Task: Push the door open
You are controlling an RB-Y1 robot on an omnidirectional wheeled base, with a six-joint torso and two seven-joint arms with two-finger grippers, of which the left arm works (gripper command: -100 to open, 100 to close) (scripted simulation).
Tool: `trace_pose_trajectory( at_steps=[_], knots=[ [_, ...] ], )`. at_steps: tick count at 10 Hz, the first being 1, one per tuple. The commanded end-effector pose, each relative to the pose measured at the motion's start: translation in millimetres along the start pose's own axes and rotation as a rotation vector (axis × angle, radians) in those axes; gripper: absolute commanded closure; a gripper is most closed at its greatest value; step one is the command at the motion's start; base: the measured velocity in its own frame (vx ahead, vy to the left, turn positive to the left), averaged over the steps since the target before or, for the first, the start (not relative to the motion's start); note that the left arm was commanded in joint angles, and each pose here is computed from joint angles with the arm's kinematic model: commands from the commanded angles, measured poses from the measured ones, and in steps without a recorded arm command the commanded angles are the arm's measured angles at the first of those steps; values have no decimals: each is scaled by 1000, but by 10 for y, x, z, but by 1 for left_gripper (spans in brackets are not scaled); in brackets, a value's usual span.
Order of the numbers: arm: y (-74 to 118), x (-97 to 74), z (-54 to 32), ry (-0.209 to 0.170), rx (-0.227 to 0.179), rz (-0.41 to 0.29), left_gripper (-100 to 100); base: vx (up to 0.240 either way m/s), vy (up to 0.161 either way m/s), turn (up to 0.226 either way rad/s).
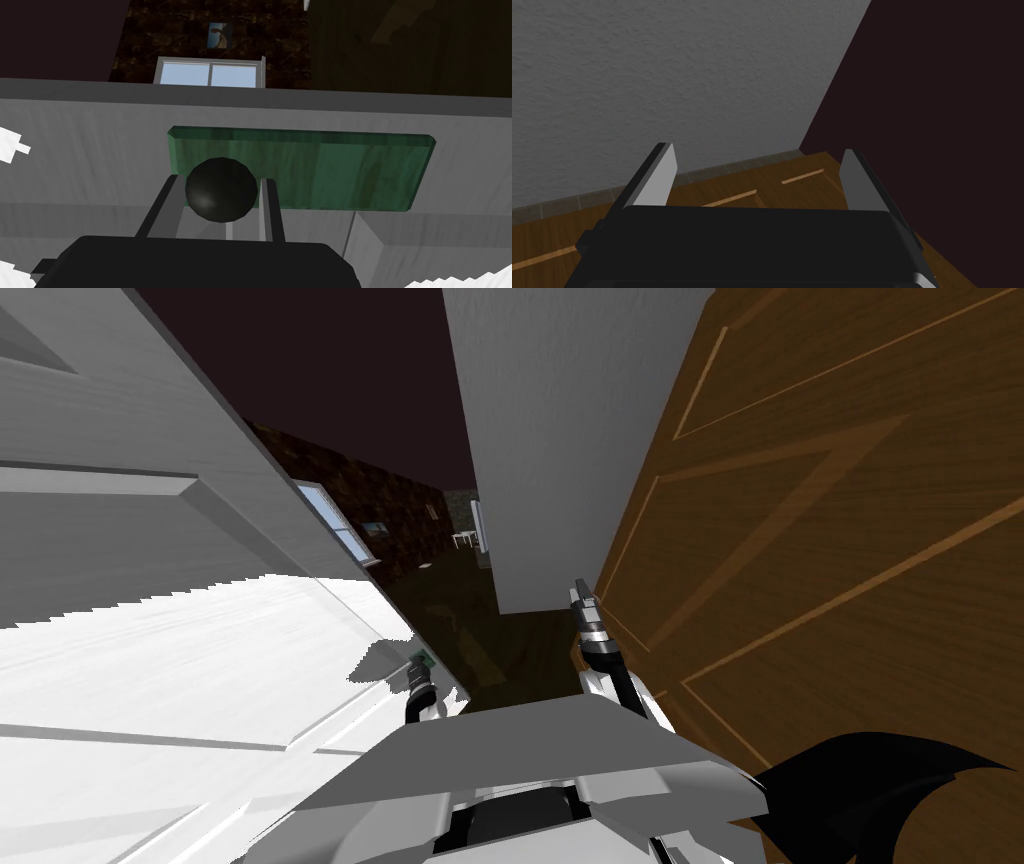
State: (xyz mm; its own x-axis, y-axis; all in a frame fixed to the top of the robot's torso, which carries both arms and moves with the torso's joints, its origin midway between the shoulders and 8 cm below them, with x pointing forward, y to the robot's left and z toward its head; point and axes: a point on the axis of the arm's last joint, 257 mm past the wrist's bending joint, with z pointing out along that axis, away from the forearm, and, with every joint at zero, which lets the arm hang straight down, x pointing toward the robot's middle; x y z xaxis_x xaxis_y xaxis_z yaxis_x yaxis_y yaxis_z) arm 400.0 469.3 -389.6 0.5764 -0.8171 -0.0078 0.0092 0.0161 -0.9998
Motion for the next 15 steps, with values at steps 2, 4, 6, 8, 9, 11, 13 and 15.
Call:
trace_pose_trajectory(
  at_steps=[2,4,6,8,9,11,13,15],
  knots=[
    [-49,-214,32,-45,7,7,100,79,6,-27],
    [-40,-416,5,-99,3,5,100,121,23,-42],
    [-27,-591,-31,-148,-2,3,100,178,19,-35],
    [-19,-669,-52,-170,-4,1,100,166,41,-14],
    [-15,-704,-62,-180,-6,1,100,63,23,-17],
    [5,-840,-109,-220,-12,-3,100,130,37,-42],
    [52,-848,-139,-229,-21,-5,100,88,8,4],
    [25,-1035,-145,-270,-15,2,100,142,30,36]
  ],
)
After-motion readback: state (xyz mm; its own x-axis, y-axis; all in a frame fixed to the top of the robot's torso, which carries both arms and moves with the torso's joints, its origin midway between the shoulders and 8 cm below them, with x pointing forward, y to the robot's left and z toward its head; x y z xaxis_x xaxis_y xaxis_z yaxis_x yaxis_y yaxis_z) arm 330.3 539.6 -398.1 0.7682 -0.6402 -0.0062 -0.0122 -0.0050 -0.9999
